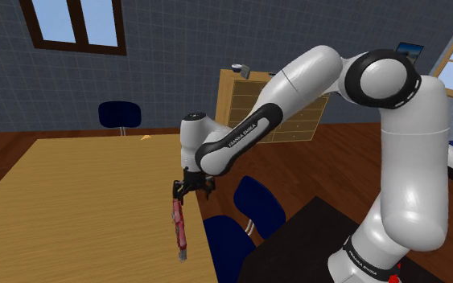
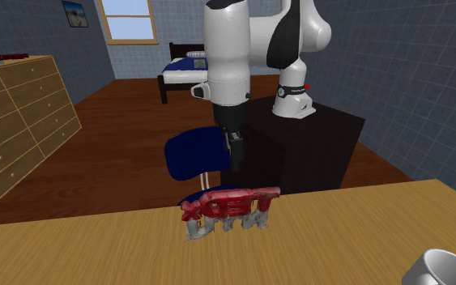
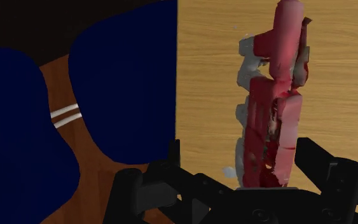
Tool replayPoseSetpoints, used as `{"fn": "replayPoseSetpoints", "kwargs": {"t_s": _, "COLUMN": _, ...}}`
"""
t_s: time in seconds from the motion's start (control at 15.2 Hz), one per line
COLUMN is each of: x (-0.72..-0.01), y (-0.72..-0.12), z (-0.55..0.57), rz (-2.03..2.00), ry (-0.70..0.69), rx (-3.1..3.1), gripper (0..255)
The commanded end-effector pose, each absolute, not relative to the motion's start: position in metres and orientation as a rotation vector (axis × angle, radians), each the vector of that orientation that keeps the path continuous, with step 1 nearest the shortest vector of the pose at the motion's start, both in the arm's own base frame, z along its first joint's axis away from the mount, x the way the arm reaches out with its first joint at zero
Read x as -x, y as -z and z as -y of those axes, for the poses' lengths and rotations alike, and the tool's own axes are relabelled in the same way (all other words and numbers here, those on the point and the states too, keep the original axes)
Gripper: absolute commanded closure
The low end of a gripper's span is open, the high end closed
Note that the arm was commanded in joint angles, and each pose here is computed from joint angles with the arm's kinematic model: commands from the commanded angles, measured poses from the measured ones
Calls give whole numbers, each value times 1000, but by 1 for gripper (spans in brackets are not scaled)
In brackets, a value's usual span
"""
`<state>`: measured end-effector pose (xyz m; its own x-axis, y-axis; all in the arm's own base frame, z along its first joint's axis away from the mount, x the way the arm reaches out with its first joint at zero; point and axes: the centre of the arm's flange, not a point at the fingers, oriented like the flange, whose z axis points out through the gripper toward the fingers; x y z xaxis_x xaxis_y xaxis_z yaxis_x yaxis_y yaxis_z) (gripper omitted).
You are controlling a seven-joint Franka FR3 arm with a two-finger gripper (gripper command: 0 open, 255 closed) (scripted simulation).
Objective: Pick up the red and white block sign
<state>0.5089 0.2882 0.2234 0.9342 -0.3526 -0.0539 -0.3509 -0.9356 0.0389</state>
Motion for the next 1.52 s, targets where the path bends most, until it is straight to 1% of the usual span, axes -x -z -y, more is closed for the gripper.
{"fn": "replayPoseSetpoints", "kwargs": {"t_s": 0.0, "x": -522, "y": -205, "z": -304, "rz": 588, "ry": 90, "rx": -3062, "gripper": 0}}
{"fn": "replayPoseSetpoints", "kwargs": {"t_s": 0.26, "x": -549, "y": -173, "z": -329, "rz": 643, "ry": 85, "rx": -3063, "gripper": 0}}
{"fn": "replayPoseSetpoints", "kwargs": {"t_s": 0.86, "x": -549, "y": -133, "z": -329, "rz": 643, "ry": 85, "rx": -3063, "gripper": 0}}
{"fn": "replayPoseSetpoints", "kwargs": {"t_s": 0.92, "x": -550, "y": -133, "z": -329, "rz": 643, "ry": 85, "rx": -3063, "gripper": 255}}
{"fn": "replayPoseSetpoints", "kwargs": {"t_s": 1.45, "x": -550, "y": -133, "z": -329, "rz": 643, "ry": 85, "rx": -3063, "gripper": 255}}
